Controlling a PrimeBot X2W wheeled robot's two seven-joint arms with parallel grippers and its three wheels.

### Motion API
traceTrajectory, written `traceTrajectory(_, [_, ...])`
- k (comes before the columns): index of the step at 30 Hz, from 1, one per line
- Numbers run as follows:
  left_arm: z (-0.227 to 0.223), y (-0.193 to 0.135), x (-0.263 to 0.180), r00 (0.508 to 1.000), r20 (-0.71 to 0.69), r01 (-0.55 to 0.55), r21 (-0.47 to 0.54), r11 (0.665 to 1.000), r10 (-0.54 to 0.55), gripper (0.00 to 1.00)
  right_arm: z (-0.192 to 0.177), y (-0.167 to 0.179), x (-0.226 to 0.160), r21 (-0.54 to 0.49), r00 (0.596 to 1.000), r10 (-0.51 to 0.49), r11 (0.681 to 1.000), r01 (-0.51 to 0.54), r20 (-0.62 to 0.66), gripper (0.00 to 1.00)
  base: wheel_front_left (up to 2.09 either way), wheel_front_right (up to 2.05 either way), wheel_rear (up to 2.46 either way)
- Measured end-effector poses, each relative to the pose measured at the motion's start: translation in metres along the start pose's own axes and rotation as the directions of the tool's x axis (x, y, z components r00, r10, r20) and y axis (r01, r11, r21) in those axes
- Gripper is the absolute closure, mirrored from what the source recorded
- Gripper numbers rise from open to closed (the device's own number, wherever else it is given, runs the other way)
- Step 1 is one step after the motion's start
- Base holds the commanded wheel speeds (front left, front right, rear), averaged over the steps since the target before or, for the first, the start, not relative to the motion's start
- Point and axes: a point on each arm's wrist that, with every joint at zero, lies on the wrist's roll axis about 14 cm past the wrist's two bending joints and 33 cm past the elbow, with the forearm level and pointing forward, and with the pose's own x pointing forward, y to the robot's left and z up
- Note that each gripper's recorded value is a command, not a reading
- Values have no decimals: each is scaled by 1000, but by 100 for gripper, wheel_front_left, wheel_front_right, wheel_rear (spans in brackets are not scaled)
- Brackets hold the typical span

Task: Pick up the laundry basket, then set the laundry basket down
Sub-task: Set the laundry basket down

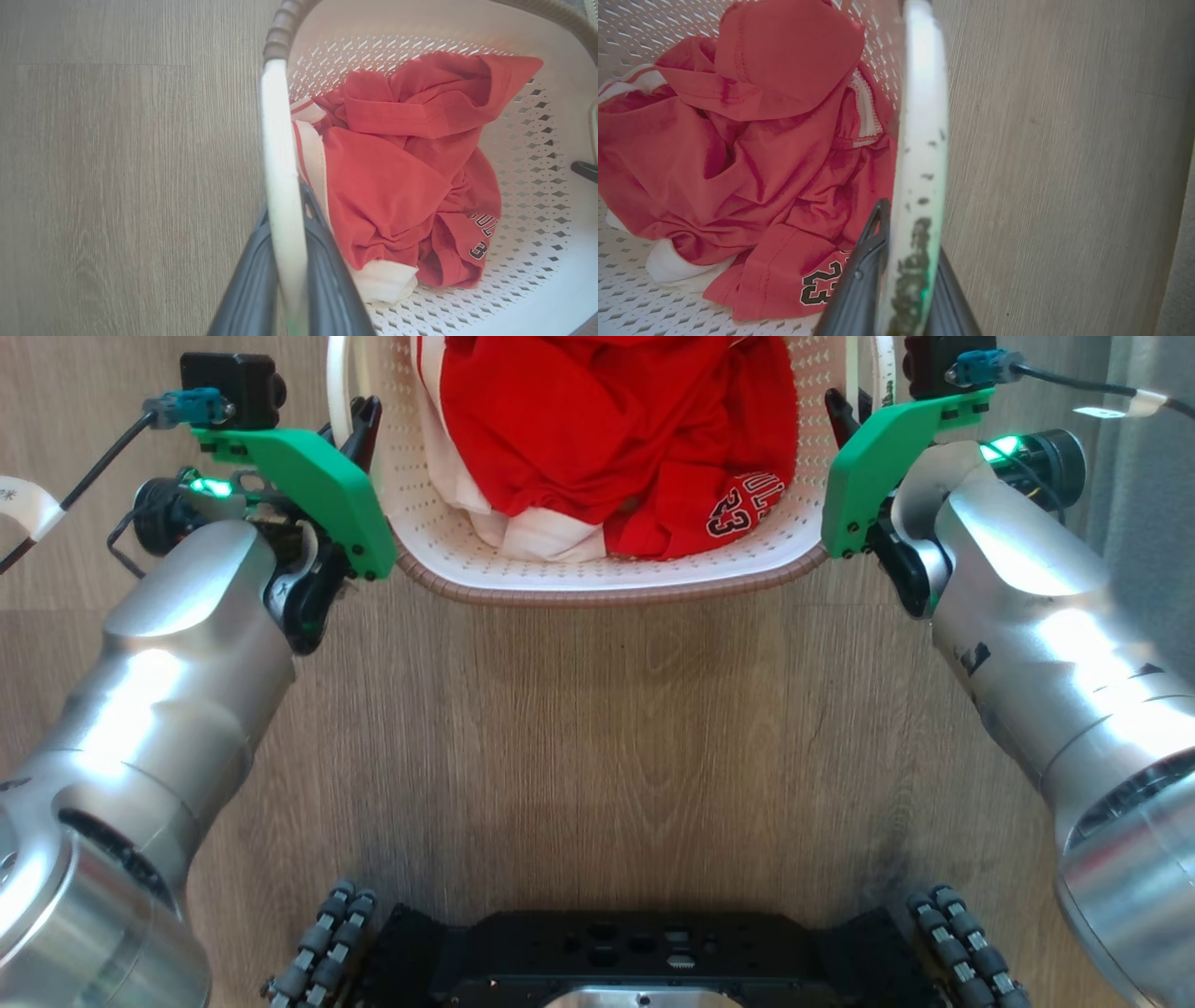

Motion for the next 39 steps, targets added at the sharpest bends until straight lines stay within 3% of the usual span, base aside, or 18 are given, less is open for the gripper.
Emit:
traceTrajectory(24, [-30, -6, 16, 997, -65, 34, -14, 999, -35, 100, -43, -17, 13, 11, 991, -48, 999, 49, -123, 100, 0, 0, 0])
traceTrajectory(39, [-31, -4, 11, 997, -77, 28, -13, 1000, -29, 100, -43, -9, 15, 8, 989, -29, 1000, 30, -142, 100, 0, 0, 0])
